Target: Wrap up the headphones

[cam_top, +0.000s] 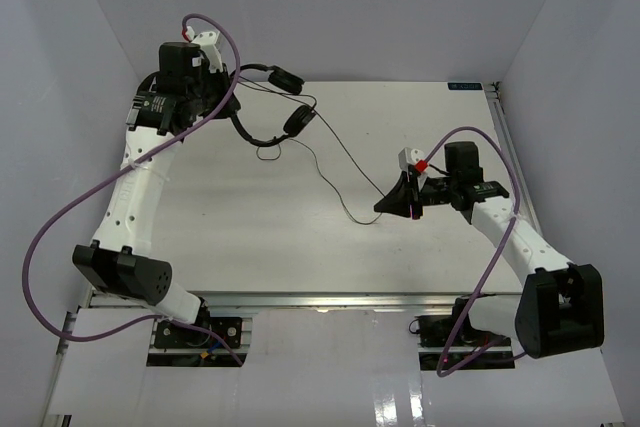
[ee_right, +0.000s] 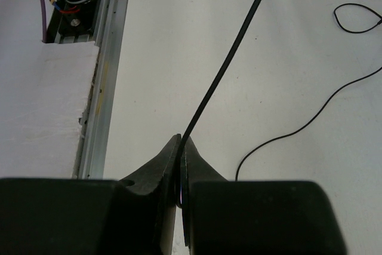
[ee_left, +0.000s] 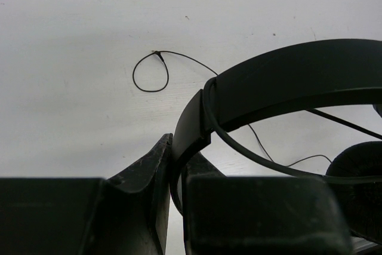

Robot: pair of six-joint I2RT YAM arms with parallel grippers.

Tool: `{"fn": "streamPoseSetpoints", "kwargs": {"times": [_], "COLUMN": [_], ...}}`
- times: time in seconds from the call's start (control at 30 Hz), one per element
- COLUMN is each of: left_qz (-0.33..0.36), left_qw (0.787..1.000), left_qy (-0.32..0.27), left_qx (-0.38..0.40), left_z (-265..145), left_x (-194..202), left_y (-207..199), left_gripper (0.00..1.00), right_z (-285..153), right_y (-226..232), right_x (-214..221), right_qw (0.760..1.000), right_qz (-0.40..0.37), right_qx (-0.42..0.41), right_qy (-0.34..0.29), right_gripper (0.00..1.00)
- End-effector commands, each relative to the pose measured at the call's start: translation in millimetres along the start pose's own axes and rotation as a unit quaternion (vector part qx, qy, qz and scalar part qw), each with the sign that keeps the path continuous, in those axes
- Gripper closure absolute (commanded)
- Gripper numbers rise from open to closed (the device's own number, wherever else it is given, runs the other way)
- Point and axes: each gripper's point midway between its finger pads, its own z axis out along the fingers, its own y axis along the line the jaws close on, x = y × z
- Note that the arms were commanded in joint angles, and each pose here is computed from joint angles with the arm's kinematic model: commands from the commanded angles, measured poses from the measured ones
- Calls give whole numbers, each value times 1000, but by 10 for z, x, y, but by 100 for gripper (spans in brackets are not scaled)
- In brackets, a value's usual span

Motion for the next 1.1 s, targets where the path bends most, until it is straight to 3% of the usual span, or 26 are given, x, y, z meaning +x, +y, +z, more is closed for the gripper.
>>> {"fn": "streamPoseSetpoints", "kwargs": {"times": [0.0, 0.43, 0.63, 1.07], "left_qz": [-9, -2, -2, -27], "left_qw": [998, 999, 999, 995], "left_qy": [-51, -44, -47, -58], "left_qx": [38, 28, -16, -80], "left_z": [-298, -393, -310, -54], "left_x": [-228, -73, -143, -367], "left_y": [-168, -103, 46, 276], "left_gripper": [100, 100, 100, 100], "right_z": [0, -218, -216, -28], "right_y": [-216, -569, -395, -43], "right_x": [-6, -69, -56, -307], "right_qw": [1000, 997, 998, 996], "right_qz": [-9, 12, 12, -85], "right_qx": [25, 78, 62, 36], "right_qy": [6, -15, -19, 13], "right_gripper": [92, 92, 92, 92]}}
